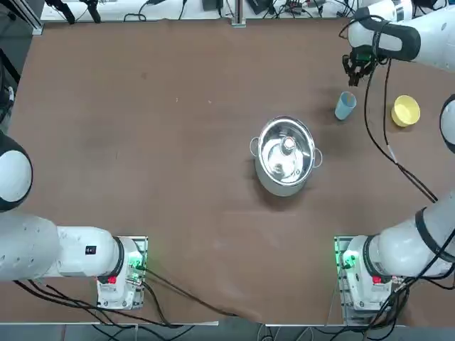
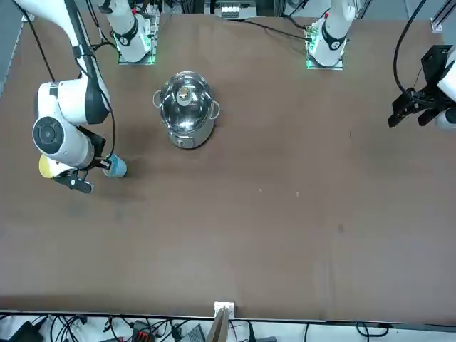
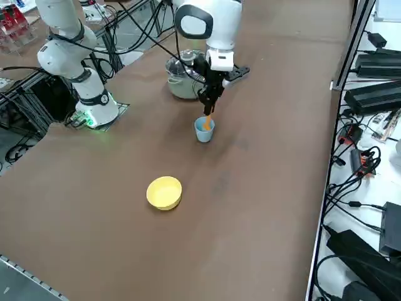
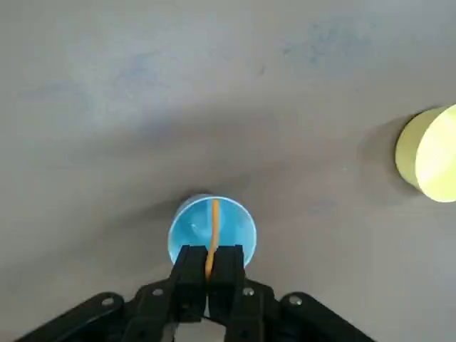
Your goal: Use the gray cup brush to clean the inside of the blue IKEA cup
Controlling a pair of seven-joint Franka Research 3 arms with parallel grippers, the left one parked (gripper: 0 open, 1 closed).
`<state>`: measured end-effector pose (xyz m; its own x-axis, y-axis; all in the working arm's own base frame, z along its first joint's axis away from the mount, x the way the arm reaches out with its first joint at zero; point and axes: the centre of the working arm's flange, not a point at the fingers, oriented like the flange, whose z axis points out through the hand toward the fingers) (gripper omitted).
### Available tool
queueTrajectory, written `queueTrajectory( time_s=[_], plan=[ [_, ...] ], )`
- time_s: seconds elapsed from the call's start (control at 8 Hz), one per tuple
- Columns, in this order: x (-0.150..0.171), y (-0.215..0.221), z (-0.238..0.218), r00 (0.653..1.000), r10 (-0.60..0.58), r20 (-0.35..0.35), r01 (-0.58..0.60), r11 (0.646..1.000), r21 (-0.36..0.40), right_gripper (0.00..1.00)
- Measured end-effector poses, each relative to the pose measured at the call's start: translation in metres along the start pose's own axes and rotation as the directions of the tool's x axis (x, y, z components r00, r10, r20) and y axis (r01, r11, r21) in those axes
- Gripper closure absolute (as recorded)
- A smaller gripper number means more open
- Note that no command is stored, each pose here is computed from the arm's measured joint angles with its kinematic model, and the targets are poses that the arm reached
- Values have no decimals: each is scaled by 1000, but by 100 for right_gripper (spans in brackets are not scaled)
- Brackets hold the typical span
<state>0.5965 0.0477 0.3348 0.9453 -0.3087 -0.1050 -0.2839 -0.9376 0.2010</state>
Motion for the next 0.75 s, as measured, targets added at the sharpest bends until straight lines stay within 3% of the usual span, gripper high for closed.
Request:
queueTrajectory(
  time_s=[0.75],
  plan=[
    [-16, -5, 6, 994, 22, 110, -19, 999, -33, 95]
  ],
)
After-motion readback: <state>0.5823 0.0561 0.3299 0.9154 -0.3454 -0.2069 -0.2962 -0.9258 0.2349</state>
